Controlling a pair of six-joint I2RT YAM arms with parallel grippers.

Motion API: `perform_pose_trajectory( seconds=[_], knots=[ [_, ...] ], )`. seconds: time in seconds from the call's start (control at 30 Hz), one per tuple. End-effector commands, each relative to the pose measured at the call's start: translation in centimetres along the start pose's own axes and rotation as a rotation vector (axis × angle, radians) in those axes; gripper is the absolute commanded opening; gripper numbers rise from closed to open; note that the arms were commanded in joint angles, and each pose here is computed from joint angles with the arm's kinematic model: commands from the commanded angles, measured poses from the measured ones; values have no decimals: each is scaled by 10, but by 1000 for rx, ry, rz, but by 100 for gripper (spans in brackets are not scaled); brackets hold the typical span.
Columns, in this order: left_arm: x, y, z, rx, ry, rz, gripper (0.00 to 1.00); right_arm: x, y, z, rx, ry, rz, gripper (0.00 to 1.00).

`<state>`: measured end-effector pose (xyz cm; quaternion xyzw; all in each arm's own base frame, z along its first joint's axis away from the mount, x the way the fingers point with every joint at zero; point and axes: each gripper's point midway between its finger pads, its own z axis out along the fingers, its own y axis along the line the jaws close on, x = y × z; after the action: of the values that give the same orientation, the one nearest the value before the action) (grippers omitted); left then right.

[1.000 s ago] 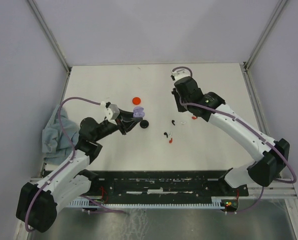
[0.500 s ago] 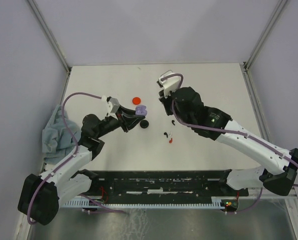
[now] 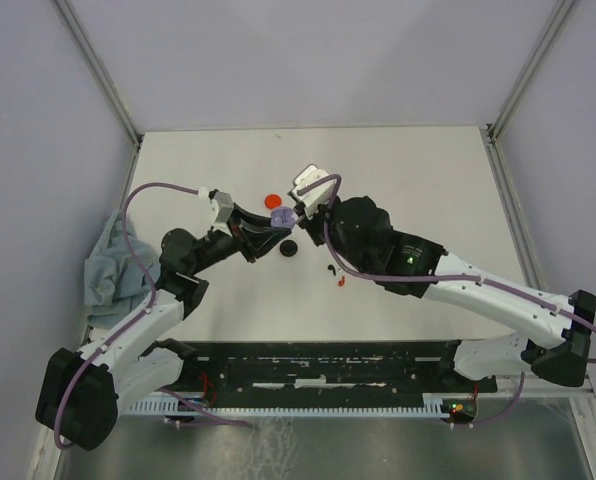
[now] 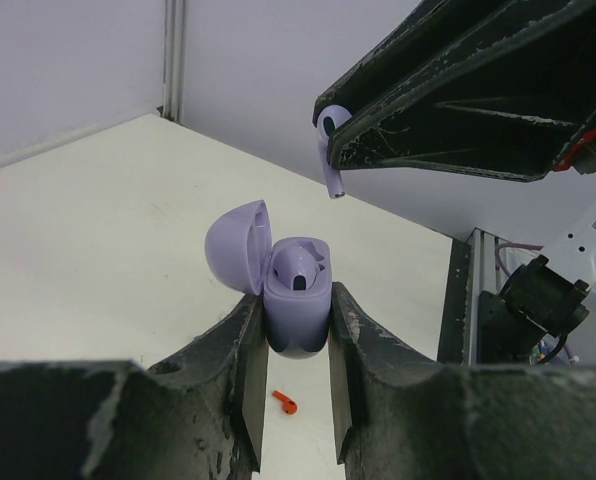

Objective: Insert the wireless bluetooth earbuds into the charging case
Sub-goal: Place the earbud in the charging case.

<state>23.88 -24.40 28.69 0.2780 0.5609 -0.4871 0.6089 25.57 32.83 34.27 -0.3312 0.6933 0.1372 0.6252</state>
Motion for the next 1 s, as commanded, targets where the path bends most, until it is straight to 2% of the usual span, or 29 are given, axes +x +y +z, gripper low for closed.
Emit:
perform_pose_trajectory(
  seconds=[0.0, 0.67, 0.97],
  knots=[
    [-27, -15, 5, 59, -67, 16, 3, -30, 7, -2, -20, -114, 19, 24],
    [-31, -19, 4, 67, -88, -8, 3, -13, 35, 9, -84, -90, -21, 24],
    [-28, -12, 6, 34, -85, -39, 3, -19, 42, 1, -141, -133, 0, 23]
  ],
)
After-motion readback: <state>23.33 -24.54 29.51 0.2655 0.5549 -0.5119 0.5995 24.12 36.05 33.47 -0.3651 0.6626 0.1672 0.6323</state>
